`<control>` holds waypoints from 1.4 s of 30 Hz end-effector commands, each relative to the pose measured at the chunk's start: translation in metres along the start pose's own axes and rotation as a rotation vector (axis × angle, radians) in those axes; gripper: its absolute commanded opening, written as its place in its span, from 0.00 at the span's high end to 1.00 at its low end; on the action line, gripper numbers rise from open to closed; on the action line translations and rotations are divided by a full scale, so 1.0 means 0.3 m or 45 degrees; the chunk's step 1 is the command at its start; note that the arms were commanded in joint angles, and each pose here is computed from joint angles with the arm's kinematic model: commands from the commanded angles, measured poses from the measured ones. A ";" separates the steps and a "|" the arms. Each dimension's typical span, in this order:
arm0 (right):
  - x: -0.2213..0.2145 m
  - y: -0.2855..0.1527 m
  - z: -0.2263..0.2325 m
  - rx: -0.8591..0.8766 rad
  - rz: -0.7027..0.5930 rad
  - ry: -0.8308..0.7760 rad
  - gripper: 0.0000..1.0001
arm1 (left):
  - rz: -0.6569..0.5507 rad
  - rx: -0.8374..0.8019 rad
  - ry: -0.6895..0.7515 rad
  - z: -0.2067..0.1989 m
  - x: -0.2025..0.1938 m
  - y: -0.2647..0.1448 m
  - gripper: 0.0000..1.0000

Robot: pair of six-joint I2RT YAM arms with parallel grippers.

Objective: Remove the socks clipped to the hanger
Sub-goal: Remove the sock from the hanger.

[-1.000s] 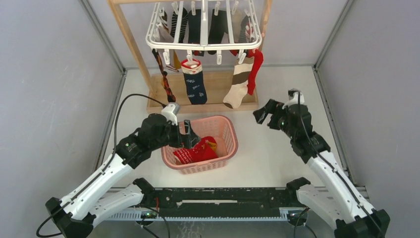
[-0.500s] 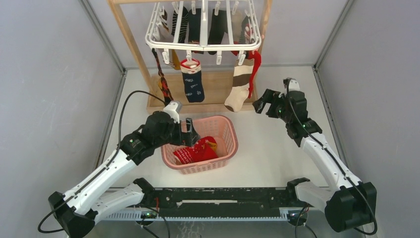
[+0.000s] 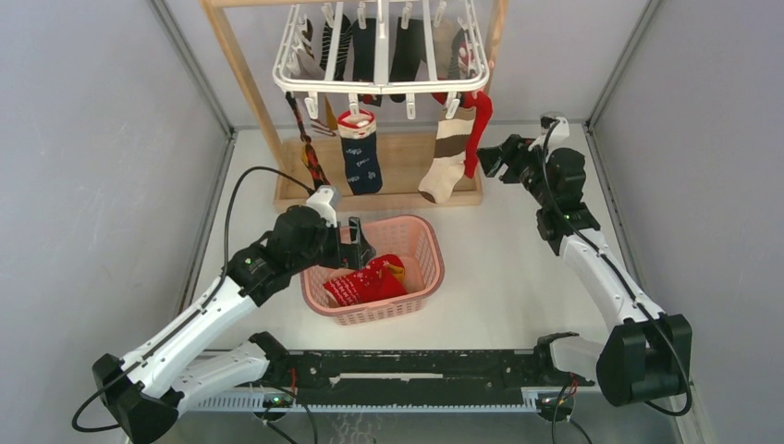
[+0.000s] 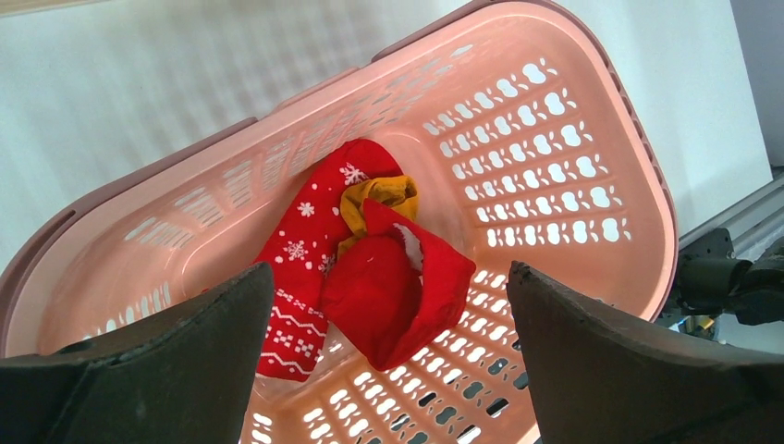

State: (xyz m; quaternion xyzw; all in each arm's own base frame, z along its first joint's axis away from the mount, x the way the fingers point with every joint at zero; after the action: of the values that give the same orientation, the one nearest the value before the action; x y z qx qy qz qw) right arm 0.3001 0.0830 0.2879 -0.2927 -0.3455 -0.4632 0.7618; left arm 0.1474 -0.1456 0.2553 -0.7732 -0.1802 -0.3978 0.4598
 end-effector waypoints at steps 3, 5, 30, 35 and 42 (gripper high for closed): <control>0.117 0.028 0.145 0.287 -0.200 -0.114 0.28 | -0.032 -0.027 -0.002 -0.008 0.006 0.013 0.00; 0.122 0.042 0.160 0.304 -0.211 -0.117 0.28 | -0.028 -0.027 -0.004 -0.009 0.005 0.015 0.00; 0.149 0.077 0.213 0.250 -0.260 -0.158 0.85 | -0.064 -0.041 -0.054 -0.014 0.008 -0.012 0.00; 0.155 0.021 0.235 0.211 -0.269 -0.196 0.87 | -0.088 -0.081 -0.061 -0.029 0.029 -0.029 0.00; 0.153 -0.050 0.262 0.183 -0.281 -0.226 0.88 | -0.129 -0.128 -0.066 -0.050 0.066 -0.053 0.00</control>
State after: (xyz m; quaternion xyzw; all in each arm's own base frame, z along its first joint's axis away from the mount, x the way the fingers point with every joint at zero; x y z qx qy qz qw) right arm 0.2948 0.1174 0.3518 -0.2375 -0.4513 -0.4761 0.7165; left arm 0.1435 -0.1472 0.2602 -0.7873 -0.1903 -0.3899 0.4380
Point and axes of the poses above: each gripper's point midway between its finger pads, its own y axis out along the fingers, its own z axis along the line the jaws close on, x = y × z, the point moved 10 cm from there along -y, back along the fingers, and after that the axes turned 9 degrees about y, right-handed, at the moved point
